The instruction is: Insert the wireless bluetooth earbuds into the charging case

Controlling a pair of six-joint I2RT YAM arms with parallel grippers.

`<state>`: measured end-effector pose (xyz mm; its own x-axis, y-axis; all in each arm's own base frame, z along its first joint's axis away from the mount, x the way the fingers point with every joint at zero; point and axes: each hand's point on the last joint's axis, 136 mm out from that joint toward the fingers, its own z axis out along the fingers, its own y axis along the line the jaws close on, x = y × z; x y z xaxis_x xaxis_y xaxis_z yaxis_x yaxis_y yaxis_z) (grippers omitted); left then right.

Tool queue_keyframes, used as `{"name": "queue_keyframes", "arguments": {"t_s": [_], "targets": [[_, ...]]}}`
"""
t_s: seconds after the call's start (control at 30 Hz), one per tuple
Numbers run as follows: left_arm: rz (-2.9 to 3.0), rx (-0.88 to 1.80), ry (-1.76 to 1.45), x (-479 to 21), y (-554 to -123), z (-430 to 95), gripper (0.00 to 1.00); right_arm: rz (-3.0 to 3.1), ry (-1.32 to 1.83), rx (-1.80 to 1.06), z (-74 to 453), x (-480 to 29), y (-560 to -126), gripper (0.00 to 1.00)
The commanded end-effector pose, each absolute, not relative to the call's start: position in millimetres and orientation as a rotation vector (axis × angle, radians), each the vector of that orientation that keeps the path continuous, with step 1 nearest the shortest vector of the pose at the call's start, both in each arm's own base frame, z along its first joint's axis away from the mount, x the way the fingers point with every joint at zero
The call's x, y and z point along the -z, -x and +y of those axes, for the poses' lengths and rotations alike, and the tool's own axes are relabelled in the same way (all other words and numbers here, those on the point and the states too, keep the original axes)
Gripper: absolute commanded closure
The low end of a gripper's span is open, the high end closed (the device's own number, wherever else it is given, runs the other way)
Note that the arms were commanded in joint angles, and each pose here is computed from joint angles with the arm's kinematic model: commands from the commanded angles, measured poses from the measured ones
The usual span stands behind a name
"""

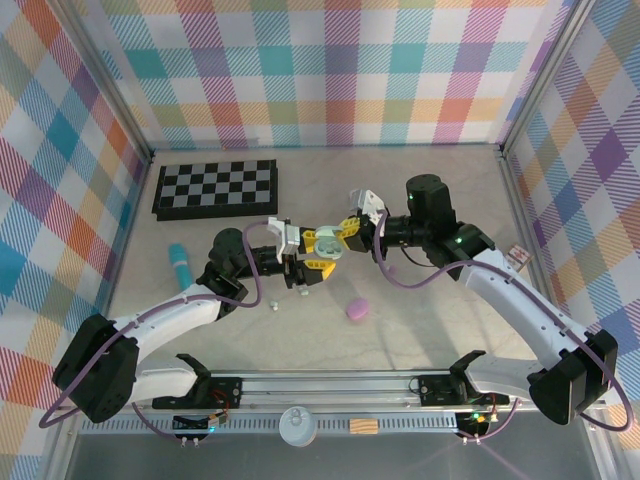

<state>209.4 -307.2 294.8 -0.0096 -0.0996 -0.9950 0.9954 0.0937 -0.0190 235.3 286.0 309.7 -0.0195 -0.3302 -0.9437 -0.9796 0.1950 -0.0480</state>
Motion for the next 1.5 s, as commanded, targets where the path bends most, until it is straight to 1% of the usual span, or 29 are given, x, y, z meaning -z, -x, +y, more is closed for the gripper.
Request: {"name": "queue_keyframes", "arguments": {"t_s": [0.0,0.43,0.5,0.6,0.83,0.9,0.97,1.07,1.2,1.4,1.47], "targets": [[1.116,1.202,-1.083,-307,-203,-307,0.48,1.484,1.283,-0.842,284,-322,-236,1.00],[1.124,1.195,-1.073,-306,-206,-308,0.47,1.465,1.286,-0.821,283,-320,-236,1.00],[1.126,1.194,-1.070,-306,-206,-308,0.45,1.461,1.285,-0.813,282,-320,-236,1.00],[1.124,1.193,-1.070,-307,-206,-307,0.45,1.462,1.286,-0.810,282,-320,-235,1.00],[1.124,1.197,-1.074,-306,-205,-307,0.53,1.465,1.286,-0.785,279,-318,-236,1.00],[1.125,1.198,-1.073,-306,-204,-307,0.53,1.467,1.290,-0.777,279,-317,-236,1.00],[1.129,1.196,-1.072,-306,-205,-307,0.53,1.468,1.295,-0.770,278,-316,-236,1.00],[1.130,1.194,-1.069,-306,-205,-307,0.47,1.468,1.289,-0.770,277,-317,-236,1.00],[1.132,1.189,-1.063,-306,-206,-306,0.42,1.462,1.274,-0.757,277,-318,-238,1.00],[1.128,1.197,-1.064,-307,-205,-306,0.42,1.468,1.269,-0.737,275,-315,-239,1.00],[1.126,1.196,-1.063,-308,-205,-306,0.45,1.471,1.264,-0.734,274,-315,-240,1.00]]}}
